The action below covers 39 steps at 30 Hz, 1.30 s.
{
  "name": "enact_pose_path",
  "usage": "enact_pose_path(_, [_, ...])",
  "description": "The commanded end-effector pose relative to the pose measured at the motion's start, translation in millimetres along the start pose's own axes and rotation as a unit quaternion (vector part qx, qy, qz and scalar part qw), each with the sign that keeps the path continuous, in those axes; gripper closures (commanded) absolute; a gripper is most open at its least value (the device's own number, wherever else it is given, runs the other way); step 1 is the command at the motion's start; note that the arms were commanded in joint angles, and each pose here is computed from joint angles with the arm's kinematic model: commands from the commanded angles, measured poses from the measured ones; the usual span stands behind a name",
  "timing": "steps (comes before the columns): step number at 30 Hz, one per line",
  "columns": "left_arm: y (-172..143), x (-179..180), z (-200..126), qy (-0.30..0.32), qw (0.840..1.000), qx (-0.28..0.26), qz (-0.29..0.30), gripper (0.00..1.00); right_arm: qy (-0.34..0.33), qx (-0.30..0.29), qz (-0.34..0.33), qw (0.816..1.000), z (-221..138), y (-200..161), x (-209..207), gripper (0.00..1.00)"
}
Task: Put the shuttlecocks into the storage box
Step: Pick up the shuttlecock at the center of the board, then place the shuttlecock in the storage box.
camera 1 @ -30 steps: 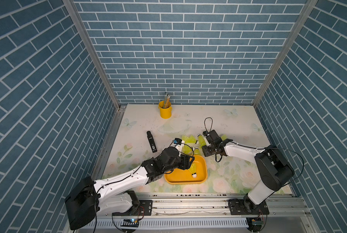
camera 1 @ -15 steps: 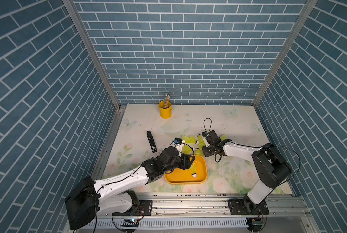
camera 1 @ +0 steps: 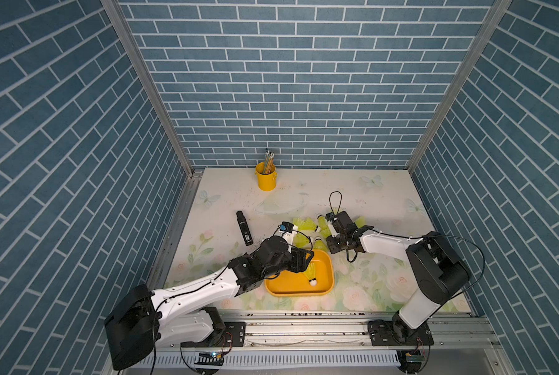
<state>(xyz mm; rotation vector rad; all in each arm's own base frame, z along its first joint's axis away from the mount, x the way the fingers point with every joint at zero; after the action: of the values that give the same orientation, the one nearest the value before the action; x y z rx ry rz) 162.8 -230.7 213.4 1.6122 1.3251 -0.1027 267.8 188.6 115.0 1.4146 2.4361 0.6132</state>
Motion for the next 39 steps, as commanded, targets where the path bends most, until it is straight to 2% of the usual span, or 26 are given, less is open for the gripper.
enact_pose_path(1, [-0.3,4.6,0.1,0.012,1.0,-0.005,0.0,0.31,0.005,-0.013,0.021,1.0,-17.2,-0.9,-1.6,0.75])
enact_pose_path(14, [2.7,6.9,-11.9,0.037,0.999,-0.021,-0.006,0.31,0.061,-0.039,0.085,0.994,-84.2,-4.6,7.0,0.77])
enact_pose_path(22, [3.5,15.6,-33.6,0.087,0.995,-0.041,-0.021,0.31,0.12,-0.044,0.067,0.989,-117.5,-3.7,60.0,0.77])
enact_pose_path(28, [1.8,28.5,-62.4,0.138,0.986,-0.08,-0.056,0.31,0.19,-0.037,0.055,0.979,-120.3,-8.0,112.6,0.77])
enact_pose_path(33, [-2.5,38.2,-81.2,0.166,0.978,-0.099,-0.076,0.31,0.255,-0.008,0.045,0.966,-112.8,-10.6,151.7,0.77])
enact_pose_path(39, [-5.4,46.2,-96.8,0.199,0.97,-0.111,-0.09,0.31,0.287,0.03,0.045,0.956,-97.8,-12.0,181.7,0.77])
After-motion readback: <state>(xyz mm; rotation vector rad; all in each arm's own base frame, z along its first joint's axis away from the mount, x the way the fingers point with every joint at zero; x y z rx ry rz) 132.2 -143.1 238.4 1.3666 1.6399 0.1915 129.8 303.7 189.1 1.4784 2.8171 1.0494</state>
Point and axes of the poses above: each gripper's point midway between its finger pads, its own z axis out along the fingers, its own x axis along the line the jaws close on, y = z × x, the point moved 10 cm from there along -z, back along the fingers, and after that the axes turned 4 degrees about -z, right-handed, at the moved point
